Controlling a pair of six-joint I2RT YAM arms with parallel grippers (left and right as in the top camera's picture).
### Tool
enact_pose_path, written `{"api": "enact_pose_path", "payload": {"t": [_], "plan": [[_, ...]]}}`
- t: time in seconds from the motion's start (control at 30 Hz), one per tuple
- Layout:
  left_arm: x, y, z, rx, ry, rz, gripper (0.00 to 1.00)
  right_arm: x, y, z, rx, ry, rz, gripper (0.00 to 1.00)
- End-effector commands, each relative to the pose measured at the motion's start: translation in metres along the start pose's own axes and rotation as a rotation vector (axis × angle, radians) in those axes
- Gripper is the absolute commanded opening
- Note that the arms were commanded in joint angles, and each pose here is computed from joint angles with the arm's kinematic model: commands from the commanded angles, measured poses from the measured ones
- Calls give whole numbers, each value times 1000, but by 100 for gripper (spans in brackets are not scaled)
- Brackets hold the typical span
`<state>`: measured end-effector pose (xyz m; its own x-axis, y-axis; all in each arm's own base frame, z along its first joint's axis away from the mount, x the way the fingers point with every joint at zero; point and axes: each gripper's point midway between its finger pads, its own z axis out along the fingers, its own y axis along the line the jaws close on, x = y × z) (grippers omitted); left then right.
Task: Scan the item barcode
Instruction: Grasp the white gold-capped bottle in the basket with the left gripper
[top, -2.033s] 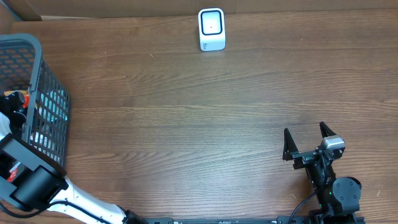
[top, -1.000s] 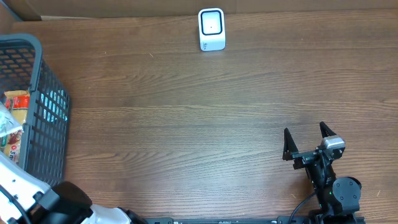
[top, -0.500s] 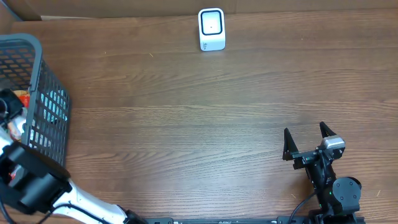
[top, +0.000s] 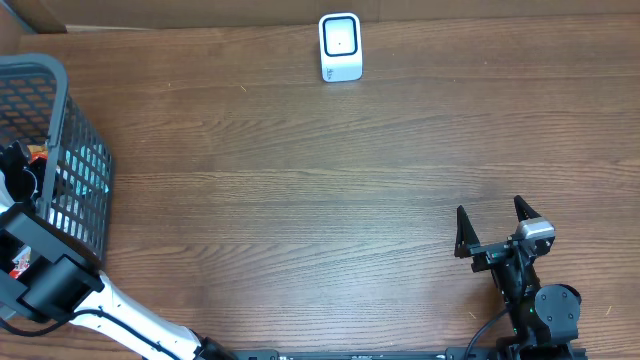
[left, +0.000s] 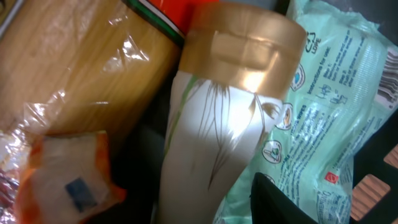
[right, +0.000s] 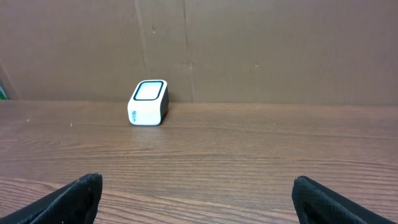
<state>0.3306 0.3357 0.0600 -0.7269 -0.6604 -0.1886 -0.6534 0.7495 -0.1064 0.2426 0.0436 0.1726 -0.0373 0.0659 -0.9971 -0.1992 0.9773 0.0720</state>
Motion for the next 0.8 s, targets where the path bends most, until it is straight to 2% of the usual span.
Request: {"api": "enact_pose_path", "payload": {"t": [0.0,0.23,0.47,0.57,0.6,0.67,0.77], "plan": [[3,-3,-4,25,8,0,43,2,0,0,2,-5,2,100],[18,-3,3,23,64,-36,45,2,0,0,2,-5,3,100],[47,1,32,8,133,-44,46,2,0,0,2,-5,3,100],[53,2,39,8,143,-56,34,2,0,0,2,-5,3,100],[50,2,38,7,133,-55,21,2,0,0,2,-5,3,100],[44,2,32,6,117,-67,8,2,0,0,2,-5,3,100],[28,-2,11,16,84,-72,4,2,0,0,2,-5,3,100]]}}
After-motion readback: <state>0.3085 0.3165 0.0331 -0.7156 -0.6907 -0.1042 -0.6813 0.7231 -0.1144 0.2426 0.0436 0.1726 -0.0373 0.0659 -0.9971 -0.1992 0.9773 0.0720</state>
